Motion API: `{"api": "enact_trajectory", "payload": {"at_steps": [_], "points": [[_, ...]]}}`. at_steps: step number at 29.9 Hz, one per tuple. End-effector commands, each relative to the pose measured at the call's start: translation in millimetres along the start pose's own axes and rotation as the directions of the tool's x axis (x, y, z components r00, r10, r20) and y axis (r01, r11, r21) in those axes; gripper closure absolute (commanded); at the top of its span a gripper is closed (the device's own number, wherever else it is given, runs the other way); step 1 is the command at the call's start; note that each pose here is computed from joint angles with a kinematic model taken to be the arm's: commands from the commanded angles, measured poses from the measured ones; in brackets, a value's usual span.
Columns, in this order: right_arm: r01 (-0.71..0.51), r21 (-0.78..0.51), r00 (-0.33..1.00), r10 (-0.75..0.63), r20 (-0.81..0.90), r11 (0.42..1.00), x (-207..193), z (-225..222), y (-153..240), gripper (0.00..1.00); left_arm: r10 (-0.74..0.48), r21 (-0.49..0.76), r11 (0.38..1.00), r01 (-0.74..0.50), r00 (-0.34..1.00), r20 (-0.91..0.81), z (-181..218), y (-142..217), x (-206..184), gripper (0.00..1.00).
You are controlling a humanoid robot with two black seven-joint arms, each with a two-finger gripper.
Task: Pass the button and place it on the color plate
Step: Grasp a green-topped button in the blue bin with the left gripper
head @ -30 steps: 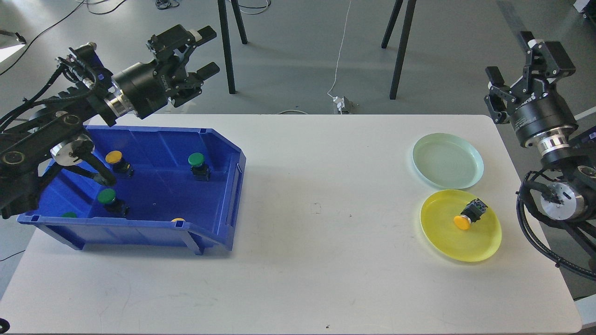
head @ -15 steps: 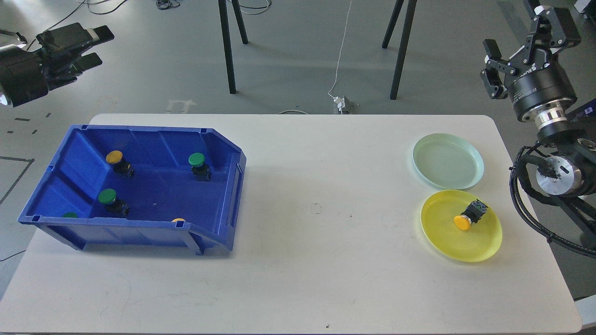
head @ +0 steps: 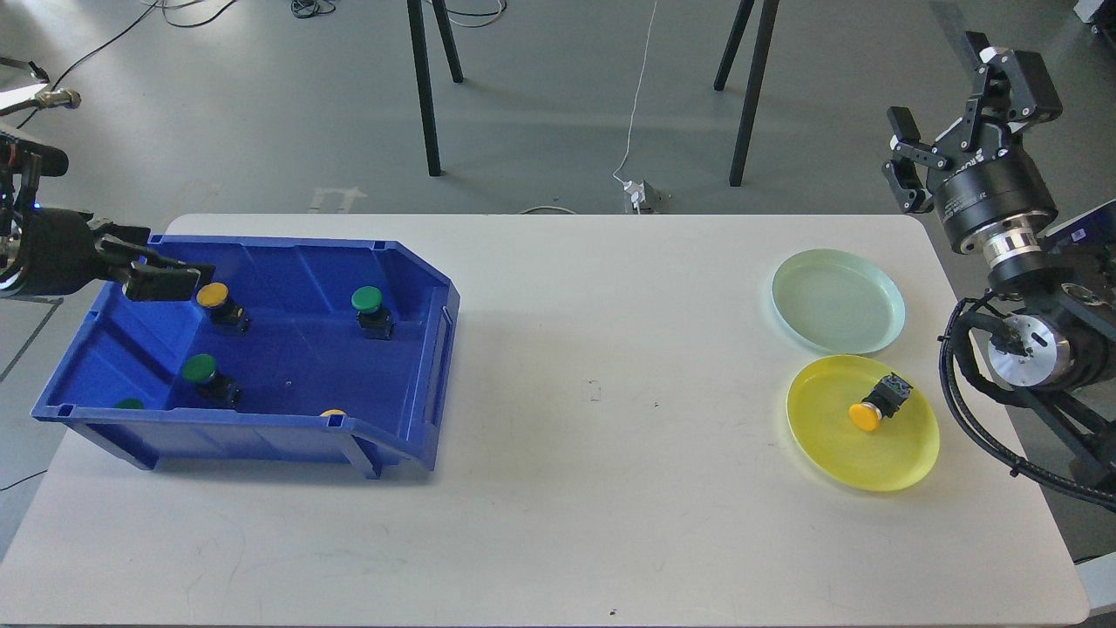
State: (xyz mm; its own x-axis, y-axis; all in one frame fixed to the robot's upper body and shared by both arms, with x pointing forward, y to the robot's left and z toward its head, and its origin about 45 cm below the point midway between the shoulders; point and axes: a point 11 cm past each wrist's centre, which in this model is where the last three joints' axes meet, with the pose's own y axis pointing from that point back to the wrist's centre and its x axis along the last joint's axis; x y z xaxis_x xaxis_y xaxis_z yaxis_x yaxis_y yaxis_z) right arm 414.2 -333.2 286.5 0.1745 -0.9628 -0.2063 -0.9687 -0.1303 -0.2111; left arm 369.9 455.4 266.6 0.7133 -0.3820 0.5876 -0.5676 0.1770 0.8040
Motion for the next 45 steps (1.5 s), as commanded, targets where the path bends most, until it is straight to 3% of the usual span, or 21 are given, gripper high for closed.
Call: {"api": "enact_trajectory", "payload": {"at_steps": [1, 17, 39, 45], "points": [[0.0, -0.003, 1.0, 0.0, 0.0, 1.0, 0, 2, 0, 0.05, -0.093, -0.009, 0.996, 0.093, 0.995, 0.028, 6, -12, -25, 0.04], [-0.009, -0.029, 1.0, 0.009, -0.002, 1.0, 3, 11, 8, 0.05, -0.131, -0.073, 0.988, 0.134, 0.991, 0.036, 34, -55, -28, 0.04], [-0.019, -0.053, 1.0, 0.019, 0.001, 0.998, 7, 20, 16, 0.05, -0.195, -0.008, 0.981, 0.195, 0.981, -0.02, 17, -78, -44, 0.04], [-0.019, -0.054, 1.0, 0.019, 0.0, 0.998, 7, 20, 17, 0.05, -0.268, 0.015, 0.963, 0.269, 0.963, -0.004, 13, -81, -65, 0.04]]}}
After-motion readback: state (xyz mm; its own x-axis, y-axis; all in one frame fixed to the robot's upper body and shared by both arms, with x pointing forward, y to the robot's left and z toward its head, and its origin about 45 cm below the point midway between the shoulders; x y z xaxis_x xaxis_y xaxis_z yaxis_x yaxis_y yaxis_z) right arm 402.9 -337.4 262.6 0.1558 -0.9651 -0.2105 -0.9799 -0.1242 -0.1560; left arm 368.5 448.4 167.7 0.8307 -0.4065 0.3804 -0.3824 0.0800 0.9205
